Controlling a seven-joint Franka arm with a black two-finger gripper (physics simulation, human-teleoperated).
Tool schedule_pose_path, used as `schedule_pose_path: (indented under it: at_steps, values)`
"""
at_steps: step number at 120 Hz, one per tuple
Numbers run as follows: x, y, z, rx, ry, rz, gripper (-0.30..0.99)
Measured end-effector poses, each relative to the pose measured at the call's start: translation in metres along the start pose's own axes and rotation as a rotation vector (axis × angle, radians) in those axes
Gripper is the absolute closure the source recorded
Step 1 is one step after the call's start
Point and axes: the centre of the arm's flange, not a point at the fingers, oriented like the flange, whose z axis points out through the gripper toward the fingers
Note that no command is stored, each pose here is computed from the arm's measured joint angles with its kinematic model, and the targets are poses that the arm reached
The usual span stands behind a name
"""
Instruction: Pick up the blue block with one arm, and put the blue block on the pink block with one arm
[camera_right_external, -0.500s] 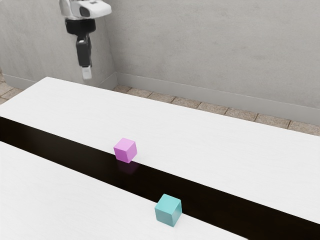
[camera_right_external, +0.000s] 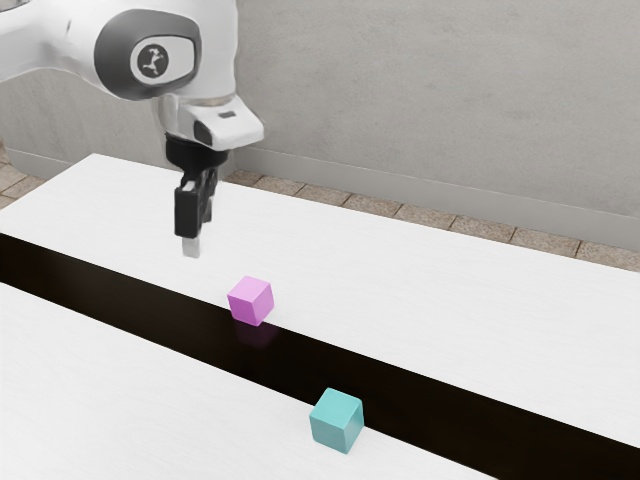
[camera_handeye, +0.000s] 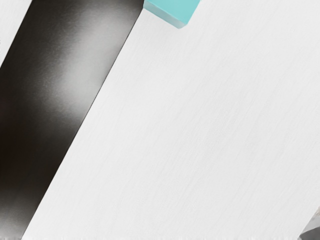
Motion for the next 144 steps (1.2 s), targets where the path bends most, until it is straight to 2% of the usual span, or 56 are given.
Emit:
schedule_pose_path:
  at_steps: [11,21,35,44,58,84,95,114,132,144]
  values:
    - [0.014,0.039,0.012,0.019,-0.011,0.084,0.00]
    - [0.028,0.045,0.057,-0.029,-0.016,0.134,0.00]
    - [0.047,0.043,0.093,-0.049,0.030,0.185,0.00]
    - [0.075,0.034,0.122,-0.086,0.041,0.231,0.00]
    - [0.109,0.047,0.134,-0.067,0.089,0.315,0.00]
    - [0.151,0.064,0.166,-0.096,0.143,0.403,0.00]
    - [0.161,0.054,0.190,-0.101,0.159,0.406,0.00]
    - [0.154,0.028,0.205,-0.086,0.191,0.374,0.00]
    - [0.165,0.032,0.211,-0.015,0.178,0.436,0.00]
    - [0.170,0.026,0.223,-0.005,0.172,0.452,0.00]
